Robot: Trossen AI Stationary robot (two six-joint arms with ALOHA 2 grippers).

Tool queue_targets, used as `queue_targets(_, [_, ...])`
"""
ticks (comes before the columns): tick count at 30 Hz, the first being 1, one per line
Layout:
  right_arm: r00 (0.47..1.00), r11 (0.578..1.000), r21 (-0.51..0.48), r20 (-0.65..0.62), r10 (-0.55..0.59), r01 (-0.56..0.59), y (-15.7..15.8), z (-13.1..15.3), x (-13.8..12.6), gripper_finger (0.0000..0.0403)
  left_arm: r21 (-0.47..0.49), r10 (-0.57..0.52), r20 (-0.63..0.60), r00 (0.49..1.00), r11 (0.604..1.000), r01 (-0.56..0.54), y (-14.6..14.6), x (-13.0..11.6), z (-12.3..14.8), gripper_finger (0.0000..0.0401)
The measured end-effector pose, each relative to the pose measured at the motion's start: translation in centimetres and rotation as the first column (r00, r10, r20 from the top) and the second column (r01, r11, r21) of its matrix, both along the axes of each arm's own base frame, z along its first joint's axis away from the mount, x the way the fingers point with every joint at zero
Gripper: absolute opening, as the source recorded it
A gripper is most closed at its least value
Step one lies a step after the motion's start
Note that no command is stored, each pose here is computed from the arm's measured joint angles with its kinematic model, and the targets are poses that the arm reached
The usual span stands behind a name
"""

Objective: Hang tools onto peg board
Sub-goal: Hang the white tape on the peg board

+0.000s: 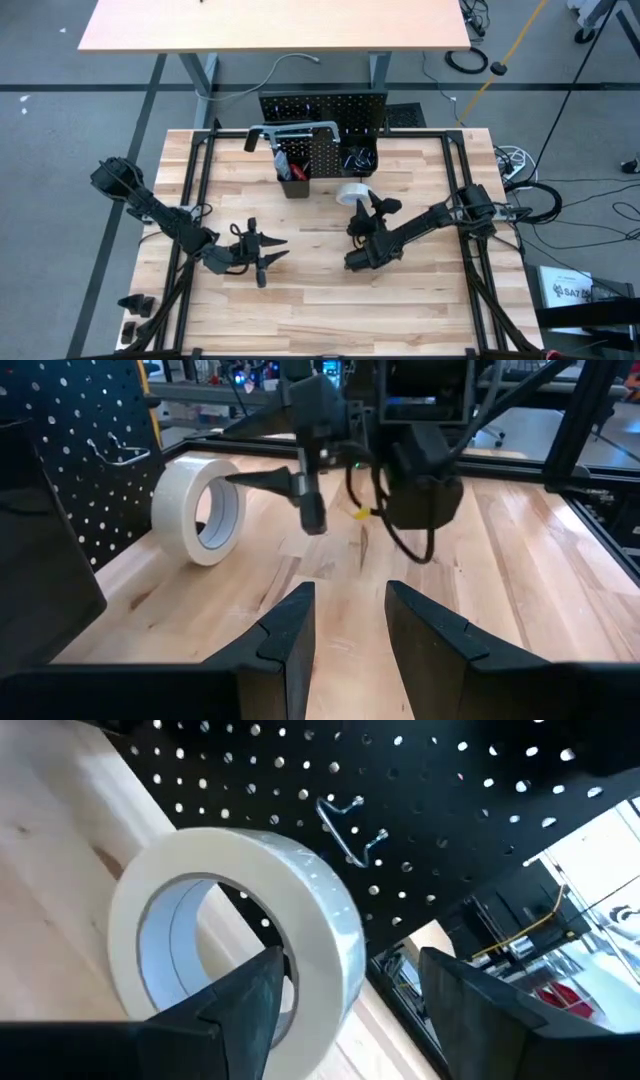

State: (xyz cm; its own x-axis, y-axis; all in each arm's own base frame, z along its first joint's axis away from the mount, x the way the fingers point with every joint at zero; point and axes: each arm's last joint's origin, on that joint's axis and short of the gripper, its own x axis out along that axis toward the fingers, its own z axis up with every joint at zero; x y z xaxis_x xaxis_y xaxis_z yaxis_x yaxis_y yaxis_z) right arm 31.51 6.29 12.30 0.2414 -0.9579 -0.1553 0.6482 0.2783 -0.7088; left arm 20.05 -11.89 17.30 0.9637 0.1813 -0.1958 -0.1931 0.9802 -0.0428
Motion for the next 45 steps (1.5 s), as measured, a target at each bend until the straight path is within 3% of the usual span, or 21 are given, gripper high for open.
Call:
queue_targets(20, [0.988, 0.998, 0.021, -0.147, -0.053, 0.056, -3.9, -1.4, 1.8, 0.0219, 0.013, -0.004, 0.000, 1.000, 1.000, 0.004, 0.0, 0.0, 0.0, 0.0128])
queue_targets(24, [0.987, 0.998, 0.011, -0.146, -0.061, 0.063, -4.1, -1.4, 1.8, 0.0173, 0.013, -0.004, 0.000, 1.000, 1.000, 0.004, 0.0, 0.0, 0.0, 0.0128])
queue_targets(28, [0.988, 0.998, 0.005, -0.140, -0.061, 0.062, -4.1, -1.4, 1.8, 0.0073, 0.013, -0.004, 0.000, 1.000, 1.000, 0.004, 0.0, 0.0, 0.0, 0.0128])
queue_targets(37, [0.995, 0.999, 0.049, -0.098, 0.001, 0.004, -1.9, -0.6, 2.6, 0.0067, 0.014, -0.004, -0.001, 1.000, 1.000, 0.004, 0.0, 0.0, 0.0, 0.0128])
queue_targets(45, [0.996, 0.999, 0.042, 0.079, -0.038, 0.035, -2.0, 3.5, 5.8, 0.0067, 0.014, -0.004, 0.000, 1.000, 1.000, 0.004, 0.0, 0.0, 0.0, 0.0128])
